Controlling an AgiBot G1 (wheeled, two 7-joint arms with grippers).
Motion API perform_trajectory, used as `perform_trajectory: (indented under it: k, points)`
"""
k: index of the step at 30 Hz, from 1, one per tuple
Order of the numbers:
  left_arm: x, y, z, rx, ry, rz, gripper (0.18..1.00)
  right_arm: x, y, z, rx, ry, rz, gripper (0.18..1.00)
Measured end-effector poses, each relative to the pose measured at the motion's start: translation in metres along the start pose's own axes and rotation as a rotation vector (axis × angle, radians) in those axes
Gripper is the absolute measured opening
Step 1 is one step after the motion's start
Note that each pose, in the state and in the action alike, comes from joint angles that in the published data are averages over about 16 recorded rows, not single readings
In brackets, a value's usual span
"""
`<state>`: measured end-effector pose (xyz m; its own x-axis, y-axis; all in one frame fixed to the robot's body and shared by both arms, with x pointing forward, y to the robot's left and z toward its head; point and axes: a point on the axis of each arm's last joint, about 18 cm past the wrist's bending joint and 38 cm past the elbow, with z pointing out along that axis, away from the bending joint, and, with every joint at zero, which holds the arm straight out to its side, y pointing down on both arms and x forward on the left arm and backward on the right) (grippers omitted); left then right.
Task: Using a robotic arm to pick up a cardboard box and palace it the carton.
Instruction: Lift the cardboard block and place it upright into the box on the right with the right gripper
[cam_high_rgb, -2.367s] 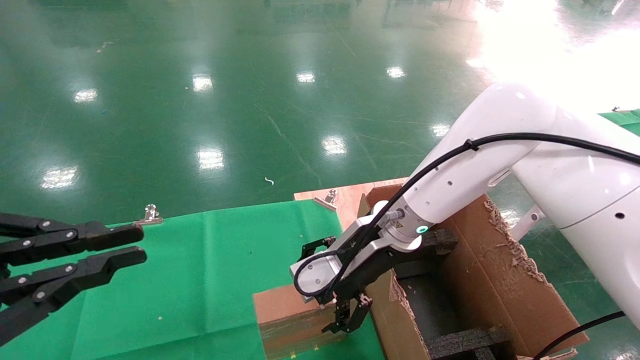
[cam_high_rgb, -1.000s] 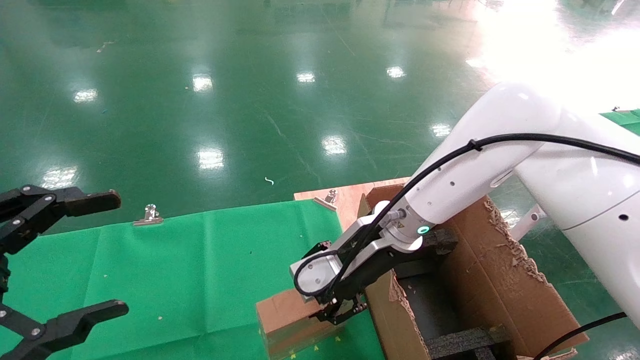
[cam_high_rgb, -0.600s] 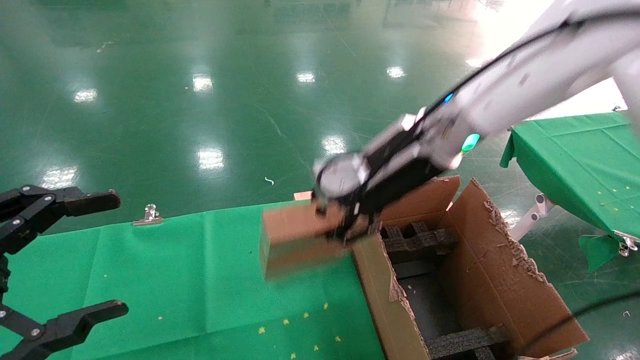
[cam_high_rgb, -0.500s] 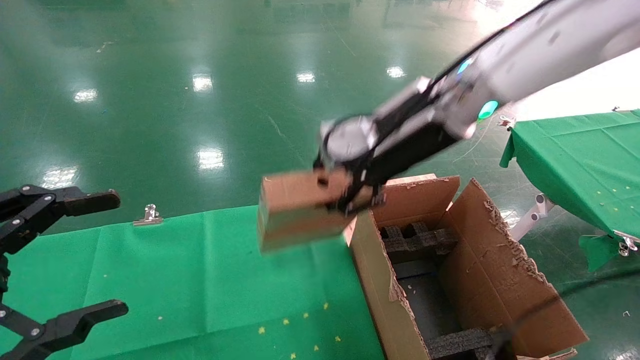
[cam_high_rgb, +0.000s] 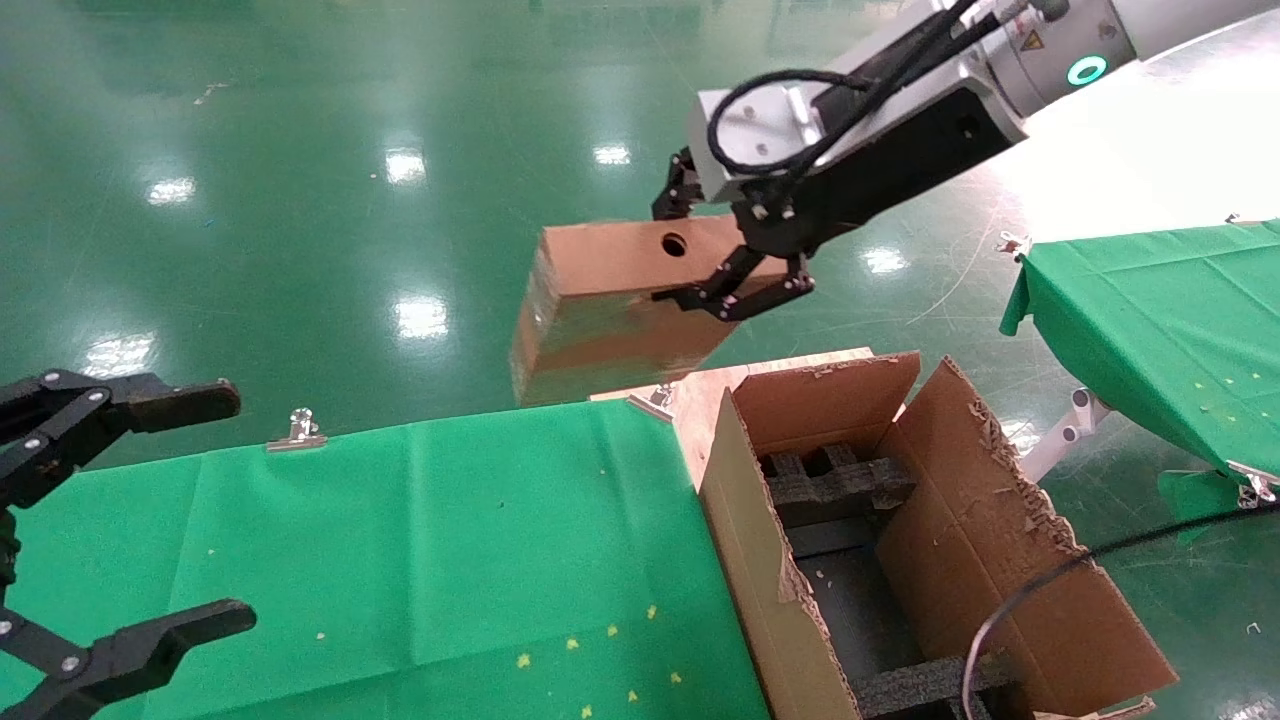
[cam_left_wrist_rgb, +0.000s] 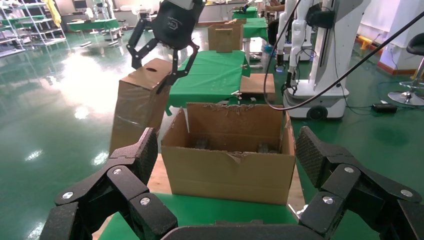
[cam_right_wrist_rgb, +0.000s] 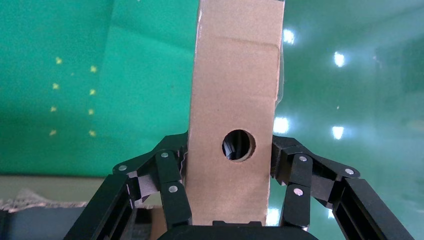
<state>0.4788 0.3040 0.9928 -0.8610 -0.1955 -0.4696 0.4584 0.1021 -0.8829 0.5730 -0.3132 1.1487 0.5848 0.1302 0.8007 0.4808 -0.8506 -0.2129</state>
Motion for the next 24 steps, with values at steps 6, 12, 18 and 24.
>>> perform_trajectory:
  k: [6, 12, 18, 24]
  points:
    - [0.0, 0.0, 0.0, 0.0, 0.0, 0.0, 1.001, -0.007, 0.026, -0.021, -0.059, 0.01, 0.033, 0.399]
    - [0.0, 0.0, 0.0, 0.0, 0.0, 0.0, 1.001, -0.023, 0.061, -0.051, -0.141, 0.024, 0.093, 0.398]
    - [0.0, 0.0, 0.0, 0.0, 0.0, 0.0, 1.001, -0.045, 0.093, -0.077, -0.215, 0.028, 0.171, 0.397]
    - [0.0, 0.0, 0.0, 0.0, 0.0, 0.0, 1.001, -0.071, 0.118, -0.094, -0.261, 0.017, 0.25, 0.396]
